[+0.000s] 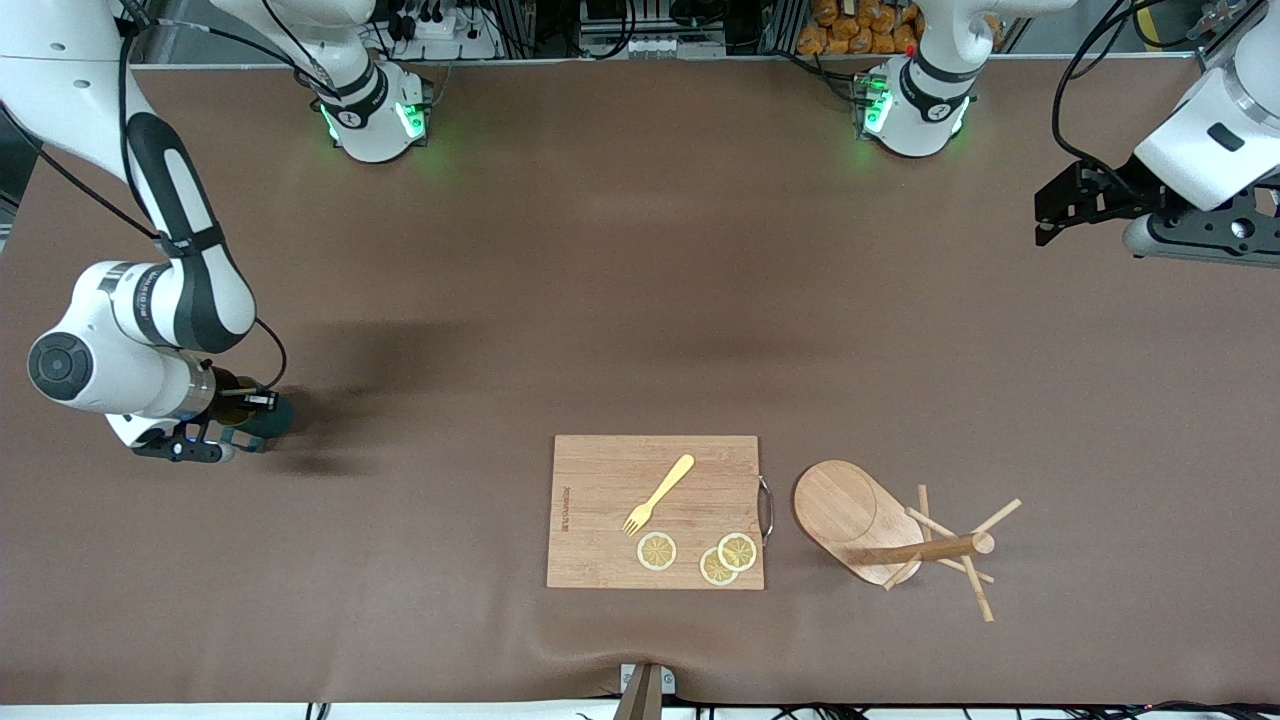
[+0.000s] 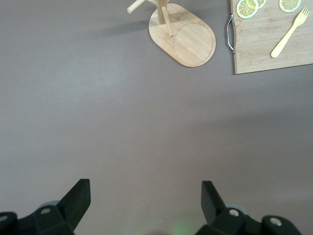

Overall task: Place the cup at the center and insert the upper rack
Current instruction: 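Close the right gripper on the teal mug's rim, then carry the teal mug with the right gripper to the table center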

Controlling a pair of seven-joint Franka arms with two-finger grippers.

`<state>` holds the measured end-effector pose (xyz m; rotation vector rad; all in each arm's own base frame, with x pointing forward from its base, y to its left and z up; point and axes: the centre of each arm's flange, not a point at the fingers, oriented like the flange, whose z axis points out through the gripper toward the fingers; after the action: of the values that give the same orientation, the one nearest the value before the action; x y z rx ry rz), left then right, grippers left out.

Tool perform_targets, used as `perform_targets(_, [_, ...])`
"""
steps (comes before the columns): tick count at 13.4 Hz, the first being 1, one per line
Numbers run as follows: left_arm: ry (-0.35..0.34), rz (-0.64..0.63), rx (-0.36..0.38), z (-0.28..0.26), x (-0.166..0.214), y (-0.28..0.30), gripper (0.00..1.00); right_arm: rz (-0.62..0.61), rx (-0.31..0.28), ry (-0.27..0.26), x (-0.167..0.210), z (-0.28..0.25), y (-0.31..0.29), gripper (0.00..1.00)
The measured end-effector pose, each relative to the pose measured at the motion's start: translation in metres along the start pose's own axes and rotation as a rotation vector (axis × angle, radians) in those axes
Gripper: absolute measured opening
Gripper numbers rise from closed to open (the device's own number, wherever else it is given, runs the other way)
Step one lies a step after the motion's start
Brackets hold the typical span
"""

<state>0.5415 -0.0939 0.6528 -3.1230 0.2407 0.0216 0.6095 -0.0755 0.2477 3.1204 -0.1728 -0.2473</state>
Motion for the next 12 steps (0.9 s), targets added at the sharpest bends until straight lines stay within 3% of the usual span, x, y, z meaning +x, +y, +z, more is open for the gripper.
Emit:
perform_targets(6, [0.0, 0.001, 0.0, 0.0, 0.0, 0.0, 1.0, -0.004, 0.001, -0.002, 0.003, -0.008, -0.002, 0.04])
perform_targets(9, [0.0, 0.0, 0.0, 0.0, 0.0, 0.0, 1.0, -0.011, -0.001, -0.08, 0.007, -0.039, -0.007, 0.04])
perform_targets(12, [0.0, 0.0, 0.0, 0.0, 0.0, 0.0, 1.0, 0.001, -0.007, -0.097, 0.01, -0.07, -0.024, 0.04])
